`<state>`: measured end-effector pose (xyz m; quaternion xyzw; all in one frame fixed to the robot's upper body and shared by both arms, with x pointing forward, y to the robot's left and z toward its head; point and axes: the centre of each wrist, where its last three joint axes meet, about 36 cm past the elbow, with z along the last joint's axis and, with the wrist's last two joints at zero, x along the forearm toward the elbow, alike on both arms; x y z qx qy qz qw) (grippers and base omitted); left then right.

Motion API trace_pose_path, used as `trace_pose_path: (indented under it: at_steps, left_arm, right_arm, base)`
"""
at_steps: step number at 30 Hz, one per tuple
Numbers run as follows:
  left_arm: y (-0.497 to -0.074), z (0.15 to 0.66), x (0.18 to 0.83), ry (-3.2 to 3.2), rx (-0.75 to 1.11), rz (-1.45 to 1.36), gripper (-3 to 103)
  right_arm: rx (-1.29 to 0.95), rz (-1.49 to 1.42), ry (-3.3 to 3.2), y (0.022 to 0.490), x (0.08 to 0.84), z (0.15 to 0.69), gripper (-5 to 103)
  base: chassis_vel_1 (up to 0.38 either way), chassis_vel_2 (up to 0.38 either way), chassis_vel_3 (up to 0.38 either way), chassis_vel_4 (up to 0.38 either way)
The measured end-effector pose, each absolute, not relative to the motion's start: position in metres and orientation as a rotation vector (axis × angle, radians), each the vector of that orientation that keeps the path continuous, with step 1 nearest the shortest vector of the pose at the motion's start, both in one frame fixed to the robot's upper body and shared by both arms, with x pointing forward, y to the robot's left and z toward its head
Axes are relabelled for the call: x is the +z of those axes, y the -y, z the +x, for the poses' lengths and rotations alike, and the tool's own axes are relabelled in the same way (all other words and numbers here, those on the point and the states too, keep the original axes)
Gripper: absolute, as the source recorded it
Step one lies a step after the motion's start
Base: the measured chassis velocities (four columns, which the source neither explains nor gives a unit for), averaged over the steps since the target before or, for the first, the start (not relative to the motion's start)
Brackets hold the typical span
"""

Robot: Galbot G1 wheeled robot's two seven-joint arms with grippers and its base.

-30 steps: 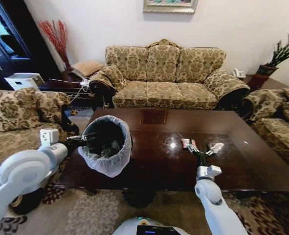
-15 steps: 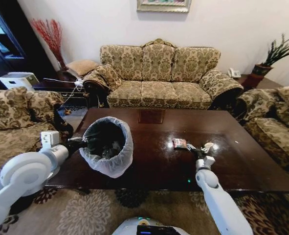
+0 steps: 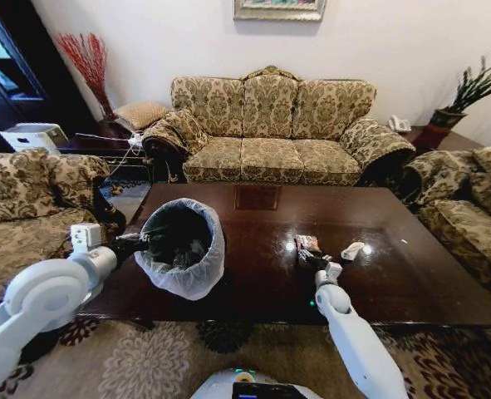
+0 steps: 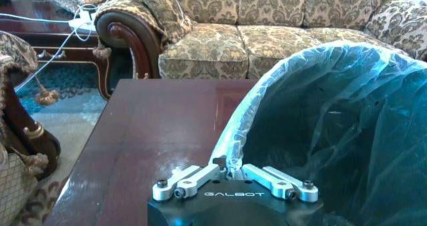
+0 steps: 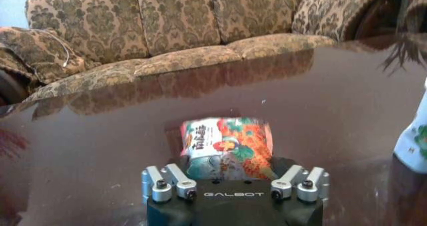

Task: Move to the front of the table and place the trash on the table into the trash bin.

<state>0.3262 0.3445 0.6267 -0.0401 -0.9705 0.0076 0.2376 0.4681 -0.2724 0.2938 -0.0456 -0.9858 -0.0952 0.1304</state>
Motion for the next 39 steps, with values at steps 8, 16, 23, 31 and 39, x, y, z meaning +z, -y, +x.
trace_pose_path:
  at_steps: [8, 16, 23, 31, 39]
  left_arm:
    - [-0.346, 0.328, 0.628, 2.665, 0.013, -0.111, 0]
    - [-0.346, 0.327, 0.626, 2.667, 0.023, -0.106, 0]
    - [-0.346, 0.327, 0.626, 2.667, 0.021, -0.111, 0]
    - [-0.347, 0.328, 0.627, 2.667, 0.010, -0.108, 0]
    - [-0.346, 0.327, 0.628, 2.670, 0.005, -0.113, 0]
  right_arm:
    - [-0.295, -0.135, 2.853, 0.271, 0.292, 0.473, 53]
    - [-0.307, -0.144, 2.854, 0.272, 0.286, 0.470, 19]
    - [-0.323, -0.170, 2.872, 0.275, 0.279, 0.461, 1]
    - [-0.374, -0.130, 3.042, 0.271, 0.308, 0.447, 0]
    - [-0.405, 0.000, 3.195, 0.255, 0.370, 0.435, 0]
  base:
    - [0.000, 0.000, 0.000, 0.000]
    - [0.000, 0.000, 0.000, 0.000]
    - [0.000, 0.000, 0.000, 0.000]
    - [0.000, 0.000, 0.000, 0.000]
    - [0.000, 0.000, 0.000, 0.000]
